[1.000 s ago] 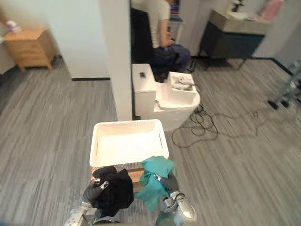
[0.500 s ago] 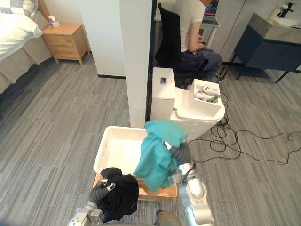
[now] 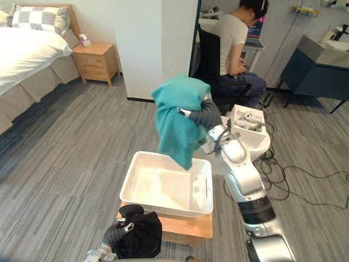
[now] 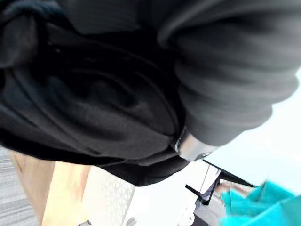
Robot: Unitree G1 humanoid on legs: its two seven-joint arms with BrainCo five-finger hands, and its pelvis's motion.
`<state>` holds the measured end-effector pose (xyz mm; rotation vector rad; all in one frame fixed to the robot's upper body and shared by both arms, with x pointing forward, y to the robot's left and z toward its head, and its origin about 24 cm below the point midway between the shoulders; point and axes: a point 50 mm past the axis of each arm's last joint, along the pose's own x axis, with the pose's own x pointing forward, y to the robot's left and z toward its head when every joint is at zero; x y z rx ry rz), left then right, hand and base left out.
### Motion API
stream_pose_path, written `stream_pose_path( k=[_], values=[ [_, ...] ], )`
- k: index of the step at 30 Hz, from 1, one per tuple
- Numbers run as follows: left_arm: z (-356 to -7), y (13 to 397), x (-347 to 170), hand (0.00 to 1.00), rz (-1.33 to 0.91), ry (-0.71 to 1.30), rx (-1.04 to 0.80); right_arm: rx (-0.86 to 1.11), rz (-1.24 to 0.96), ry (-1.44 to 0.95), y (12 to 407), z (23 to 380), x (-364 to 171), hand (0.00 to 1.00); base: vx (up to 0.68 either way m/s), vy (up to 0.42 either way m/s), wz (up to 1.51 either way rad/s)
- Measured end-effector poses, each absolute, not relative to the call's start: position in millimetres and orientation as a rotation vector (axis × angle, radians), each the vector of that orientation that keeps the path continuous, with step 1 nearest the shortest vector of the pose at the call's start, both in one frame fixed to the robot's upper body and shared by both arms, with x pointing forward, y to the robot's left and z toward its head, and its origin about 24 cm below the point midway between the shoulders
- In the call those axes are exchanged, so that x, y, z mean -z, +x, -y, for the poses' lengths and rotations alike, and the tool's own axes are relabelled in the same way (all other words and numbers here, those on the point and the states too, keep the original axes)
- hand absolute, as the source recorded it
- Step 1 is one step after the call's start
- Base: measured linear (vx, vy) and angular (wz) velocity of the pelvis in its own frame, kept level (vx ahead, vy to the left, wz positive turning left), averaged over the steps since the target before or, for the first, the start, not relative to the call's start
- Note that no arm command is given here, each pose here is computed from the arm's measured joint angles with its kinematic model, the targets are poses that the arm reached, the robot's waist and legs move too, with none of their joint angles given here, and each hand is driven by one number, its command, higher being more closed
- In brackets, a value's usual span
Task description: Tidy the bed and pick cloth on bed and put in laundry
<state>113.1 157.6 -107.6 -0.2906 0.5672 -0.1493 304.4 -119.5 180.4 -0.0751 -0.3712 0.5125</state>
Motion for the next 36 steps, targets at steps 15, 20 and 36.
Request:
stream_pose_path(
  k=[15,20,36],
  values=[
    [-167,173,71,1.00,-0.397,-0.224,0.208,-0.299,0.007,-0.111,369,95,-119,1.00,-0.07,-0.029,0.26],
    [-162,215,41,1.00,-0.240,-0.210,0.212,-0.107,0.127,-0.022,393,135,-151,1.00,-0.03,0.012,0.22],
    [-167,231,21,1.00,-0.127,-0.227,0.151,-0.046,0.254,-0.057,369,181,-125,0.00,0.00,0.021,-0.11]
  ],
)
